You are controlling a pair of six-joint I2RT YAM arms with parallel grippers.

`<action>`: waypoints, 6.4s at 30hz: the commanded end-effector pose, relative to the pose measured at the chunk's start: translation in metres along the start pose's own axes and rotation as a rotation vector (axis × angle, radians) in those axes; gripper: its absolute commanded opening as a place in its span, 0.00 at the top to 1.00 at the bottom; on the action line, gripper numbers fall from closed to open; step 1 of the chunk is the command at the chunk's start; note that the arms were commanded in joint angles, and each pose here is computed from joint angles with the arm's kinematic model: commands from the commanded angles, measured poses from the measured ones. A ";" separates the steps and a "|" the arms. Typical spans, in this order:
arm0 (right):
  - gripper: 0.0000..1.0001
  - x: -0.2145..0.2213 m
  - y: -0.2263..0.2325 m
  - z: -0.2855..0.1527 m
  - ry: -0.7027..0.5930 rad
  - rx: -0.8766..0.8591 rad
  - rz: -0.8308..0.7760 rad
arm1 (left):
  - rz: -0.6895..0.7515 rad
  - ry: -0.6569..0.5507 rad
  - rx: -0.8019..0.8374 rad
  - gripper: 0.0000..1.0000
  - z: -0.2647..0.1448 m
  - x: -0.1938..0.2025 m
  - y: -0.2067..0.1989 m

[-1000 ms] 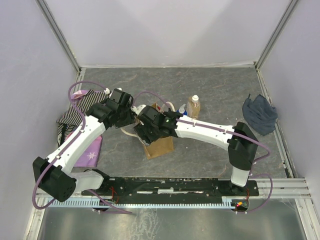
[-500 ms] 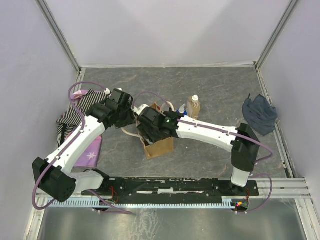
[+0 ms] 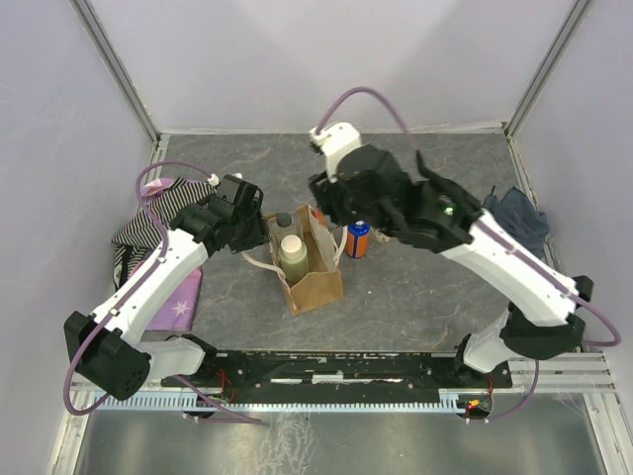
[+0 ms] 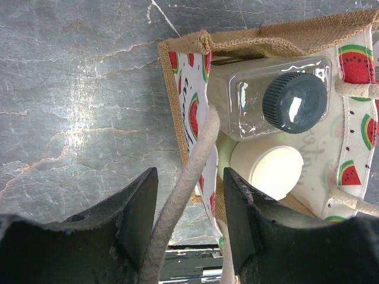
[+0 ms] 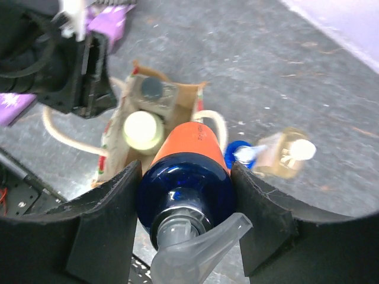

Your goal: Take the personal care products out of the canvas bag

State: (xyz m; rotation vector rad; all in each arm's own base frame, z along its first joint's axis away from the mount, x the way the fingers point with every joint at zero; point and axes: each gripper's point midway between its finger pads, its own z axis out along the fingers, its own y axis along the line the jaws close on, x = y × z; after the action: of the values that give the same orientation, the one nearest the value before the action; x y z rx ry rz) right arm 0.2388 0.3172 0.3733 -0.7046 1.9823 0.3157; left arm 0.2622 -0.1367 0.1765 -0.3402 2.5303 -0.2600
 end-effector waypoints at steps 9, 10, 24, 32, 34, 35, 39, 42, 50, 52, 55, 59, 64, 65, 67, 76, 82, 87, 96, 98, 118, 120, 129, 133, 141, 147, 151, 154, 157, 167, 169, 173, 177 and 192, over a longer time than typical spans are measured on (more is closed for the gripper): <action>0.58 0.021 -0.130 -0.048 -0.040 0.323 0.112 | 0.007 -0.038 0.104 0.44 -0.009 -0.013 -0.019; 0.58 0.027 -0.134 -0.046 -0.039 0.332 0.120 | 0.010 -0.034 0.104 0.44 -0.009 -0.011 -0.019; 0.59 0.124 -0.152 0.035 -0.043 0.401 0.205 | 0.018 -0.020 0.090 0.44 -0.007 -0.004 -0.012; 0.60 0.129 -0.155 0.058 -0.075 0.390 0.272 | 0.010 -0.011 0.093 0.44 -0.004 0.000 -0.011; 0.60 0.136 -0.155 0.069 -0.059 0.380 0.302 | 0.012 -0.012 0.092 0.44 -0.004 0.000 -0.011; 0.59 0.140 -0.154 0.074 -0.048 0.372 0.317 | 0.015 -0.011 0.091 0.44 -0.004 0.001 -0.011; 0.59 0.154 -0.150 0.093 -0.021 0.355 0.368 | 0.023 -0.019 0.078 0.44 -0.007 -0.001 -0.008; 0.59 0.162 -0.148 0.103 0.002 0.350 0.384 | 0.026 -0.024 0.076 0.44 -0.009 -0.001 -0.007; 0.47 0.190 -0.147 0.118 0.048 0.375 0.423 | 0.028 -0.019 0.070 0.44 -0.007 -0.001 -0.006; 0.40 0.193 -0.148 0.117 0.051 0.387 0.422 | 0.029 -0.023 0.070 0.44 -0.007 -0.002 -0.006; 0.19 0.193 -0.154 0.110 0.047 0.421 0.423 | 0.031 -0.022 0.069 0.44 -0.007 -0.002 -0.006; 0.01 0.175 -0.159 0.090 0.009 0.430 0.411 | 0.032 -0.018 0.069 0.44 -0.006 -0.001 -0.006; 0.00 0.094 -0.104 0.043 -0.169 0.242 0.273 | 0.031 -0.034 0.056 0.44 -0.008 -0.005 -0.003; 0.00 0.083 -0.088 0.040 -0.163 0.196 0.236 | 0.030 -0.036 0.055 0.44 -0.008 -0.006 -0.003; 0.04 0.056 -0.055 0.037 -0.155 0.081 0.191 | 0.026 -0.039 0.056 0.44 -0.009 -0.007 -0.004; 0.06 0.055 0.041 0.073 -0.065 -0.178 0.073 | 0.022 -0.048 0.054 0.44 -0.014 -0.007 -0.001; 0.07 0.080 0.062 0.100 0.021 -0.229 0.052 | 0.021 -0.047 0.056 0.44 -0.014 -0.009 -0.001; 0.07 0.106 0.068 0.122 0.082 -0.216 0.040 | 0.020 -0.044 0.062 0.44 -0.014 -0.009 -0.002; 0.06 0.155 0.071 0.165 0.184 -0.158 0.005 | 0.028 -0.048 0.056 0.44 -0.019 -0.010 0.000; 0.04 0.164 0.070 0.175 0.200 -0.141 -0.001 | 0.030 -0.048 0.053 0.44 -0.020 -0.011 0.001; 0.13 0.219 0.056 0.201 0.267 -0.044 -0.019 | 0.041 -0.052 0.023 0.44 -0.026 -0.013 0.010; 0.13 0.220 0.055 0.196 0.262 -0.047 -0.013 | 0.040 -0.047 0.022 0.44 -0.024 -0.011 0.010; 0.14 0.235 0.055 0.196 0.257 -0.053 0.022 | 0.031 -0.036 0.033 0.44 -0.023 -0.008 0.009; 0.15 0.226 0.061 0.208 0.233 -0.055 0.035 | 0.031 -0.036 0.042 0.44 -0.025 -0.007 0.008; 0.35 0.202 0.060 0.215 0.173 -0.030 0.042 | 0.027 -0.036 0.046 0.44 -0.026 -0.007 0.008; 0.55 0.169 0.041 0.179 0.081 0.000 0.054 | 0.028 -0.032 0.041 0.44 -0.025 -0.005 0.009; 0.57 0.129 0.027 0.139 -0.008 0.001 0.075 | 0.028 -0.028 0.043 0.44 -0.021 -0.004 0.009; 0.57 0.097 0.021 0.107 -0.086 -0.025 0.107 | 0.023 -0.021 0.048 0.44 -0.019 -0.002 0.007; 0.57 0.071 0.018 0.084 -0.140 -0.050 0.125 | 0.018 -0.015 0.056 0.44 -0.017 -0.001 0.006; 0.19 0.092 0.042 0.115 -0.038 -0.108 0.095 | 0.017 -0.025 0.062 0.44 -0.020 -0.002 0.005; 0.18 0.099 0.047 0.127 -0.023 -0.111 0.093 | 0.019 -0.023 0.060 0.44 -0.021 -0.002 0.006; 0.18 0.109 0.055 0.150 0.003 -0.114 0.068 | 0.018 -0.028 0.065 0.44 -0.025 -0.004 0.005; 0.18 0.122 0.060 0.170 0.045 -0.101 0.046 | 0.017 -0.034 0.066 0.44 -0.028 -0.005 0.006; 0.11 0.155 0.066 0.218 0.071 -0.052 0.041 | 0.016 -0.026 0.073 0.44 -0.032 -0.003 0.005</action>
State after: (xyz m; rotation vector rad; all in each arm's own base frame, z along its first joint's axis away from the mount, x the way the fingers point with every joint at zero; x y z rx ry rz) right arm 0.2818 0.4071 0.1088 -0.7899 2.1472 0.3409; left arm 0.2443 -0.1235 0.1858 -0.3052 2.5337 -0.2878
